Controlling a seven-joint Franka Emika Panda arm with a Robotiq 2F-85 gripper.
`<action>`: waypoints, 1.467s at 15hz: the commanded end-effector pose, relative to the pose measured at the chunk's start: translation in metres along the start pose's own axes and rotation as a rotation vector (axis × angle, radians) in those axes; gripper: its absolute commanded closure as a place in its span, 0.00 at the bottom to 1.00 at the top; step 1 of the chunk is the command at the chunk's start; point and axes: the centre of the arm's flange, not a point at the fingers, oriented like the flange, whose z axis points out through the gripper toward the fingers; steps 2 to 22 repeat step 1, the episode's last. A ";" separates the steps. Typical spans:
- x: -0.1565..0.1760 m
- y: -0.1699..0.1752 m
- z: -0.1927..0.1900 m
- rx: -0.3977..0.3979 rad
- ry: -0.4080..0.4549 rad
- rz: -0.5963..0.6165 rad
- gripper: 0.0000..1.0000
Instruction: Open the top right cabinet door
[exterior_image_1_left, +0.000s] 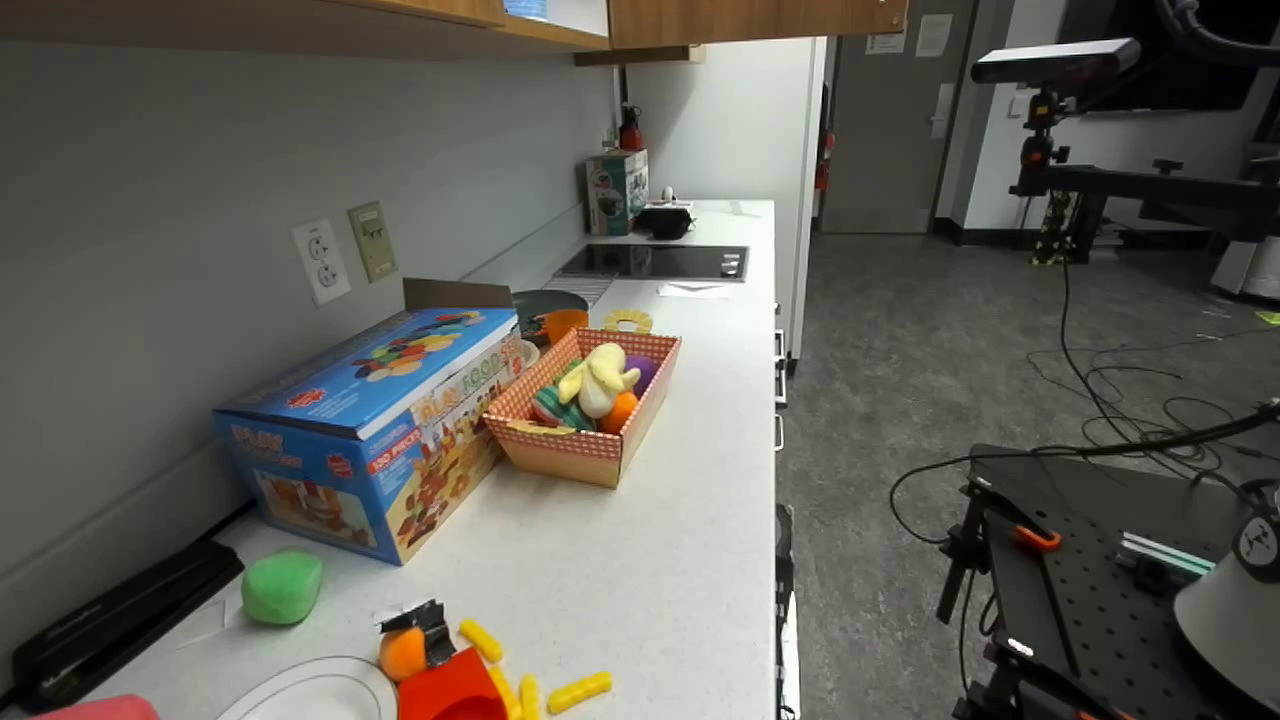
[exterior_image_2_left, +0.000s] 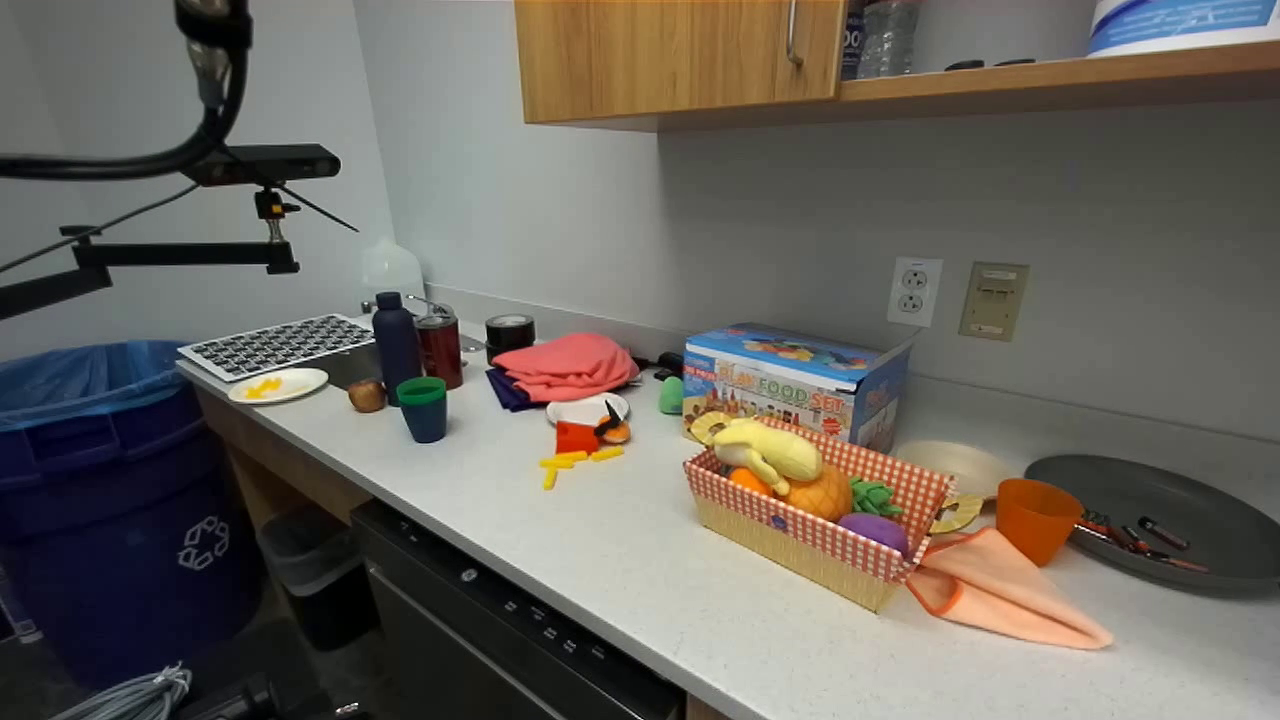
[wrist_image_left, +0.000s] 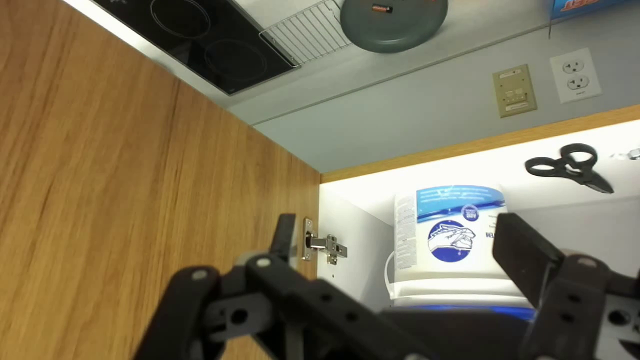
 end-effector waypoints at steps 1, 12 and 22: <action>0.000 0.000 0.000 0.000 0.000 0.000 0.00; 0.000 0.000 0.000 0.000 0.000 0.000 0.00; 0.000 0.000 0.000 0.000 0.000 0.000 0.00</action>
